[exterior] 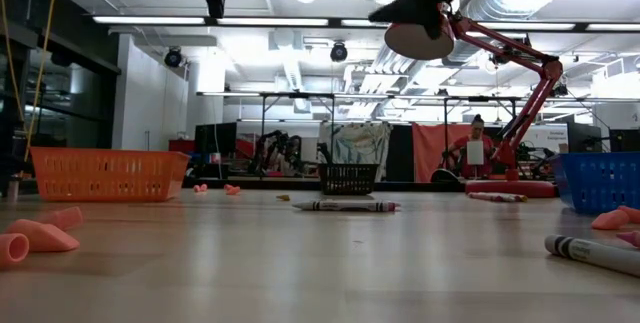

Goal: Sort crayons

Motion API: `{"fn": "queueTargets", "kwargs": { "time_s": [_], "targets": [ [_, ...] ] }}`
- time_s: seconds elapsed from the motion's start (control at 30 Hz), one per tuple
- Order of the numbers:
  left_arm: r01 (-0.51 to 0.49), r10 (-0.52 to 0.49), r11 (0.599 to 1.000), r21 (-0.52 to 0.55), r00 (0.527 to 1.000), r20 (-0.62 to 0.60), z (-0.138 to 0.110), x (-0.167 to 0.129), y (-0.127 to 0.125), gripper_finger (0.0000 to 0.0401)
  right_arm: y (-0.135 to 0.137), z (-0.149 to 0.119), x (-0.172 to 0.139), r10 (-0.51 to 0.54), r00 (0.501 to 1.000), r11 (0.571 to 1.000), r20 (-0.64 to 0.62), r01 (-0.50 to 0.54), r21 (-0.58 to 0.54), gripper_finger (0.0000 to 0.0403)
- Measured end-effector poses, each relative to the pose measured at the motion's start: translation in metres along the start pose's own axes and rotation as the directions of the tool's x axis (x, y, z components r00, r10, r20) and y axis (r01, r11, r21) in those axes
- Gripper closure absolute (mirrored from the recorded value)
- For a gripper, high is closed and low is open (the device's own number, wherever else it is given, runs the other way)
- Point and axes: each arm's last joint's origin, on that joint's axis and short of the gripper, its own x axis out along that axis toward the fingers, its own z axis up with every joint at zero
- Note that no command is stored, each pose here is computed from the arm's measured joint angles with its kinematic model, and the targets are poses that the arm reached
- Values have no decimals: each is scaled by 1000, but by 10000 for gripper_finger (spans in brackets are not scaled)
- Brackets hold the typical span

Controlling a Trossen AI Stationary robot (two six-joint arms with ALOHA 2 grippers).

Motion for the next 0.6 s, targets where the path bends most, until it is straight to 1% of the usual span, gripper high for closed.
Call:
{"fn": "queueTargets", "kwargs": {
  "time_s": [0.07,0.1,0.17,0.23,0.27,0.33,0.37,0.4,0.47,0.53,0.6],
  "targets": [
    [-1,1,1000,0,1000,0,0,0,0,282,-1,-2,-4,-42,992,998,-116,48,50,213],
    [-1,1,1000,-1,1000,0,0,0,0,282,-3,-7,-7,-72,978,993,-198,89,75,213],
    [-1,1,1000,-1,1000,0,0,0,0,282,-8,-22,-13,-152,921,976,-358,196,91,213],
    [-2,2,1000,-1,1000,0,0,0,0,282,-14,-38,-18,-248,851,936,-462,335,113,213],
    [-2,2,1000,-1,1000,-1,0,0,0,282,-18,-48,-22,-300,806,900,-510,416,129,213],
    [-2,2,1000,-1,1000,-1,0,0,0,282,-30,-68,-28,-385,699,804,-603,575,153,213],
    [-2,2,1000,-1,1000,-1,0,0,0,282,-36,-77,-31,-416,652,755,-634,636,159,213],
    [-2,2,1000,-1,1000,0,0,0,0,282,-43,-84,-32,-441,618,706,-651,687,174,213],
    [-14,14,1000,-1,1000,3,0,0,0,282,-57,-95,-36,-478,569,614,-670,761,208,213],
    [-25,25,1000,-1,1000,6,0,0,1,282,-73,-101,-36,-497,543,549,-677,801,240,213],
    [-26,26,1000,-2,1000,8,0,0,1,282,-89,-107,-38,-519,502,485,-692,840,246,213]
  ]
}}
